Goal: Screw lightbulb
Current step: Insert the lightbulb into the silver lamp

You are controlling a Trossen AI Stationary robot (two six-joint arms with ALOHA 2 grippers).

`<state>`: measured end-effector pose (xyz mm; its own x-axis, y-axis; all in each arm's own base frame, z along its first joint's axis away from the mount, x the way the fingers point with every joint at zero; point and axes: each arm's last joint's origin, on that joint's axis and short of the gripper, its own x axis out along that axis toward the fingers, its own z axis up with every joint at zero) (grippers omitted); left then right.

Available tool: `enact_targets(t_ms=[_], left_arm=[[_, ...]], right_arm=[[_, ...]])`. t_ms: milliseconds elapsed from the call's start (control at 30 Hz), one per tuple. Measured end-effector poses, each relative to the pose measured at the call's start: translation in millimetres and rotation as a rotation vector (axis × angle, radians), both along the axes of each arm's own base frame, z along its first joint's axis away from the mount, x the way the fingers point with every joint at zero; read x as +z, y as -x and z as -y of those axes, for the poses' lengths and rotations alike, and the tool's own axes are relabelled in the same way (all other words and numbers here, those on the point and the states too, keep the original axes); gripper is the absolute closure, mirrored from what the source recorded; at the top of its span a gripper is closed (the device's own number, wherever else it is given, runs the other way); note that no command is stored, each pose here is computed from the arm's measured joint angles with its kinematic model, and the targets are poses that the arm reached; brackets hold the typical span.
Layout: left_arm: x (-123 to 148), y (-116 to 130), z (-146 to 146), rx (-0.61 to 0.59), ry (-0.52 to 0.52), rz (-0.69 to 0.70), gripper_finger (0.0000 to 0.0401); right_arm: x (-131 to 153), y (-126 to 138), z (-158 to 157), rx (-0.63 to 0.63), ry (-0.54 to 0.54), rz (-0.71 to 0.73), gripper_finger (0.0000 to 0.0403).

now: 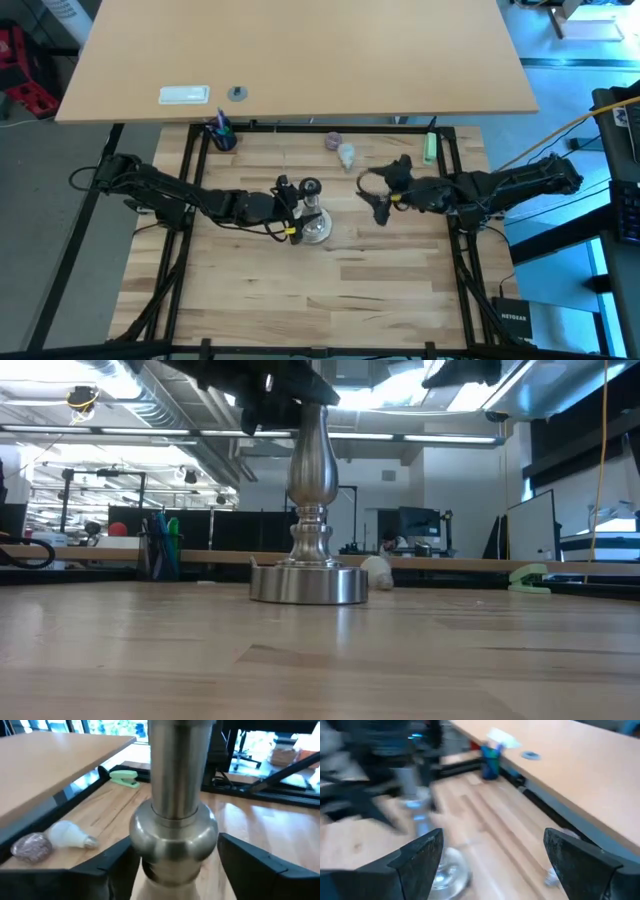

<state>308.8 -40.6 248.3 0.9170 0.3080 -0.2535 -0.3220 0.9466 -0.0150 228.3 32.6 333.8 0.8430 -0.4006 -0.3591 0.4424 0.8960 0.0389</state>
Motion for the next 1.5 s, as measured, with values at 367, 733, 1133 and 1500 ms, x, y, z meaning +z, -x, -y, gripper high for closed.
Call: enact_targets(t_ms=[367,733,1133,1500], left_arm=[[13,23,-3,0.015,0.042,-0.113,0.0084],[4,30,-4,0.056,0.112,-0.202,0.0088],[5,30,-2,0.053,0.125,-0.185,0.0089],[5,30,-2,0.054,0.128,-0.187,0.0089]], right_arm=[[-48,-32,86,-0.229,-0.250,-0.183,0.0059],[-145,-73,150,-0.355,-0.389,-0.427,0.0059],[-191,-93,168,-0.411,-0.367,-0.424,0.0079],[-212,-98,169,-0.393,-0.339,-0.477,0.0266]])
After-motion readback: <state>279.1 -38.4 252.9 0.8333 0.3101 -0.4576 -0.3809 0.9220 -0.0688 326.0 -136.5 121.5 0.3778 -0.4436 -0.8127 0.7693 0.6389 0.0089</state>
